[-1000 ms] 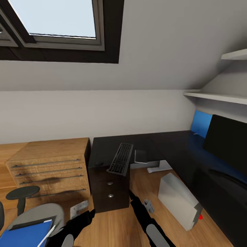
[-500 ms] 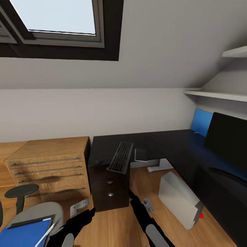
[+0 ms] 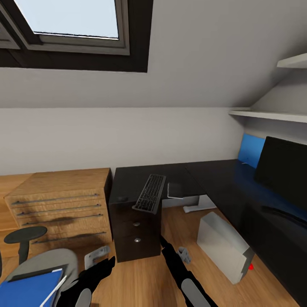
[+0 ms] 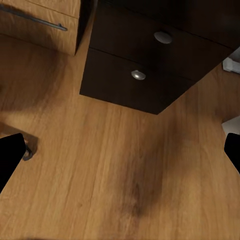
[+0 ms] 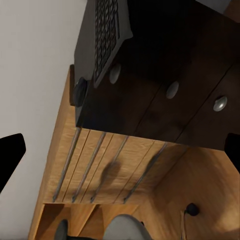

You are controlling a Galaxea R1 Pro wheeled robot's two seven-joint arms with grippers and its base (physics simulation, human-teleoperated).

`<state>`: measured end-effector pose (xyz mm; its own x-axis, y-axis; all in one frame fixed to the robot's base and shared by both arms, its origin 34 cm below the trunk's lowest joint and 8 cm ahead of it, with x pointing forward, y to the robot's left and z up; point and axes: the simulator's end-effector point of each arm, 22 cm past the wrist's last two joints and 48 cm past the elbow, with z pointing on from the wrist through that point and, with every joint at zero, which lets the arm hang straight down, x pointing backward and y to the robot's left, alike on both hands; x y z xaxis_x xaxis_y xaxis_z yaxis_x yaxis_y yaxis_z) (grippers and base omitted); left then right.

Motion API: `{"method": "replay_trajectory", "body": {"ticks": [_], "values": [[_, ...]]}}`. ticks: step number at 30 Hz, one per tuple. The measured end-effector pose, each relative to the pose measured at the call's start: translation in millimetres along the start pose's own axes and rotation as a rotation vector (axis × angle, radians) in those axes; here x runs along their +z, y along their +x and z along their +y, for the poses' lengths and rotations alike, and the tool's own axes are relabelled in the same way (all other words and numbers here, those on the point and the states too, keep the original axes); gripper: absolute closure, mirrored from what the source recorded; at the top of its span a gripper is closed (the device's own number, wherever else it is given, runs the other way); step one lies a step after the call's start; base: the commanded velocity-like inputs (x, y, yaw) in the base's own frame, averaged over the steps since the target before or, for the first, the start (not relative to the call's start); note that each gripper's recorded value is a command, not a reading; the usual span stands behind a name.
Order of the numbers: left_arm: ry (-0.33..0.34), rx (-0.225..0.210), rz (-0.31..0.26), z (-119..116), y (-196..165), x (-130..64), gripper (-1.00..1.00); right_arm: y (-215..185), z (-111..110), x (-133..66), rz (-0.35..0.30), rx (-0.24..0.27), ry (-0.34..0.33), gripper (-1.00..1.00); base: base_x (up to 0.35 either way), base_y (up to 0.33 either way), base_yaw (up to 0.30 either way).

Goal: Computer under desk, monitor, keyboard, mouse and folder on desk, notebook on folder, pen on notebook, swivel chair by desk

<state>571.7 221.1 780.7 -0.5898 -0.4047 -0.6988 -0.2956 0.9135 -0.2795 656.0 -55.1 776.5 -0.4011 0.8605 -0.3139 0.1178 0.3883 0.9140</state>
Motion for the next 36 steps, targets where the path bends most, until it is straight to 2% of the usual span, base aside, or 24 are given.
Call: {"method": "replay_trajectory", "body": {"ticks": [8,15,23,26,29,31,33,36], "values": [[0.005,0.001,-0.006,2.4,4.7,6.3,-1.0,2.8,-13.7,2.8,-0.002,0.004,0.003,-1.0,0.0,0.0,0.0],[0.006,0.031,0.062,6.3,27.3,12.8,-1.0,6.2,-24.6,5.7,-0.003,0.005,0.005,-1.0,0.0,0.0,0.0],[0.002,0.032,0.069,12.3,37.8,21.1,-1.0,13.9,-56.5,10.0,0.0,0.014,0.133,-1.0,0.0,0.0,0.0],[0.003,0.032,0.069,13.6,41.6,24.1,-1.0,12.7,-46.5,20.5,-0.003,0.014,0.122,-1.0,0.0,0.0,0.0],[0.01,0.032,0.058,12.4,40.4,25.2,-1.0,-5.4,-23.8,43.4,-0.016,-0.003,0.099,-1.0,0.0,0.0,0.0],[0.016,0.031,0.047,11.2,38.2,25.3,-1.0,-13.6,-20.3,53.6,-0.019,0.0,0.103,-1.0,0.0,0.0,0.0],[0.025,0.031,0.031,8.6,33.4,23.8,-1.0,-37.9,-11.9,75.6,-0.035,0.057,0.127,-1.0,0.0,0.0,0.0],[0.027,0.033,0.033,9.9,36.3,25.8,-1.0,-56.5,-4.8,90.9,-0.053,0.159,0.134,-1.0,0.0,0.0,0.0]]}}
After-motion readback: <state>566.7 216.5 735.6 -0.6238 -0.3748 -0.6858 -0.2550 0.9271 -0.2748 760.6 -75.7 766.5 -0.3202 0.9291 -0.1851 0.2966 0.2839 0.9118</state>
